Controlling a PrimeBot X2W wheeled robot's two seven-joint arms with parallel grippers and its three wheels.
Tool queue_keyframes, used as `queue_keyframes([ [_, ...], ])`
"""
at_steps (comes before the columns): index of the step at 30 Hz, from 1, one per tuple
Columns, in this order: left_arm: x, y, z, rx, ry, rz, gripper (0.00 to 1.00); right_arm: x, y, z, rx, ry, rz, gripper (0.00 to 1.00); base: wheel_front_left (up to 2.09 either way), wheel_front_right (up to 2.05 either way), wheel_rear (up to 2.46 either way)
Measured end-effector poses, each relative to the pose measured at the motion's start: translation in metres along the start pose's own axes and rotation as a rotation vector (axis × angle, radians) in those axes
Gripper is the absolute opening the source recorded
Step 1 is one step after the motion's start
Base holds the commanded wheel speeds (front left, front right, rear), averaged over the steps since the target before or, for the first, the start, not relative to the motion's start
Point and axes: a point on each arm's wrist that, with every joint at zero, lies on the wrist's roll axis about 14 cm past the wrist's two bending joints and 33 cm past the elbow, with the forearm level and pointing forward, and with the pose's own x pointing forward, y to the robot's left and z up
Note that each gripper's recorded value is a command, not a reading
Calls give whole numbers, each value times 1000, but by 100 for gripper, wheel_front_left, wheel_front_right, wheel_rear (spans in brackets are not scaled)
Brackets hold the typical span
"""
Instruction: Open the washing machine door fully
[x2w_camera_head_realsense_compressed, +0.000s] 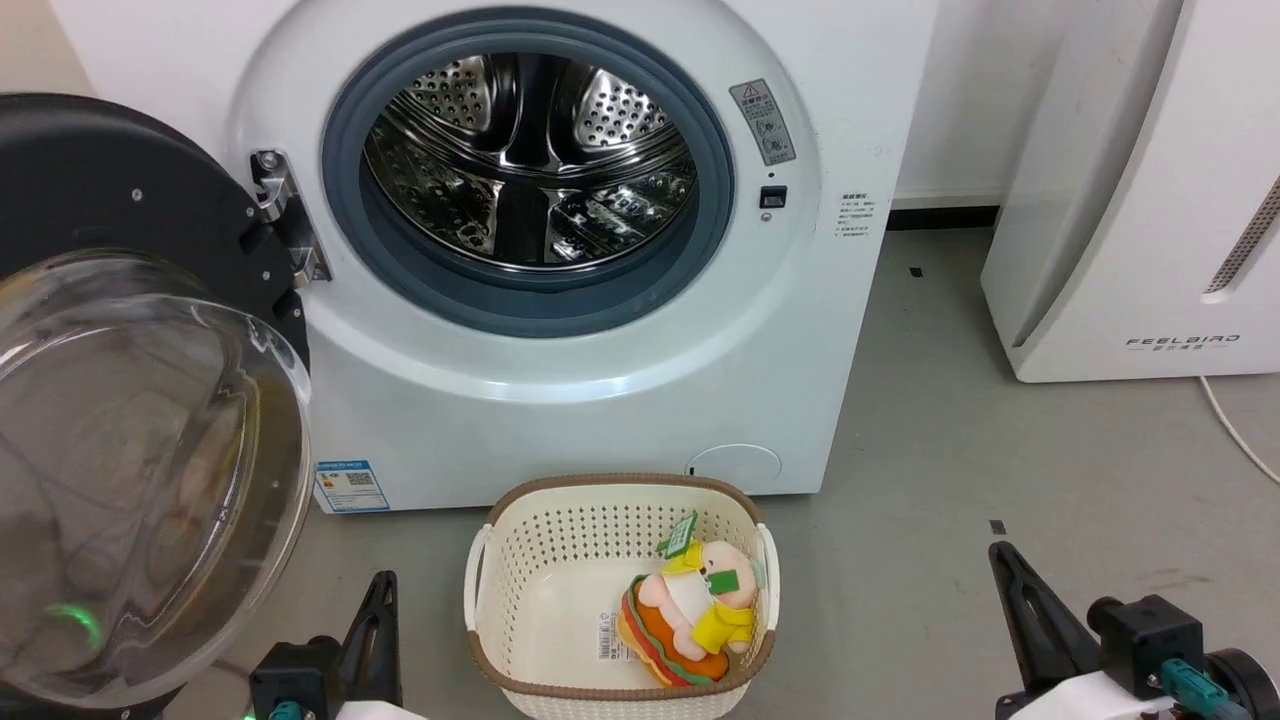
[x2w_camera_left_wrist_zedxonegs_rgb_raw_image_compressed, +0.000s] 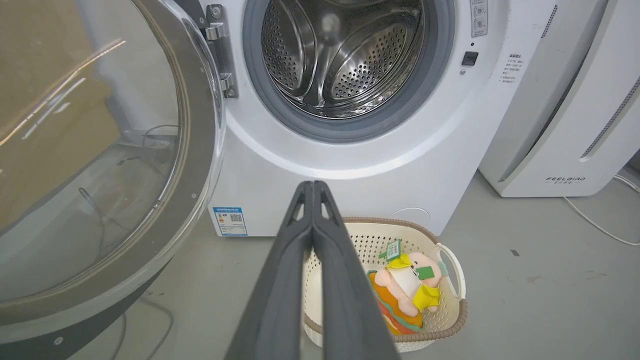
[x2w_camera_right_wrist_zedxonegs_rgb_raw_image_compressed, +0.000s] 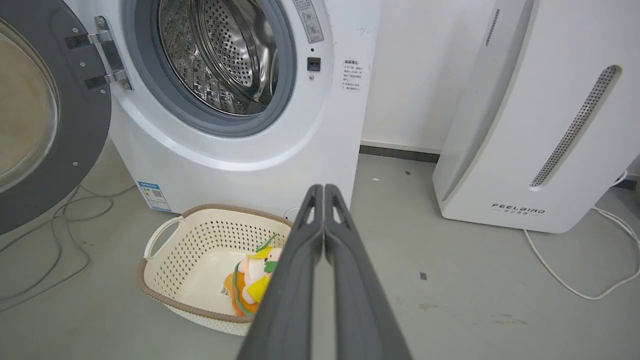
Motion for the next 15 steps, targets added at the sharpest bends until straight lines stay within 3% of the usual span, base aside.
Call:
queue_keyframes([
  [15,5,0,6,14,-6,-2,0,6,2,4,-2,-10,10,0,0,0,0],
])
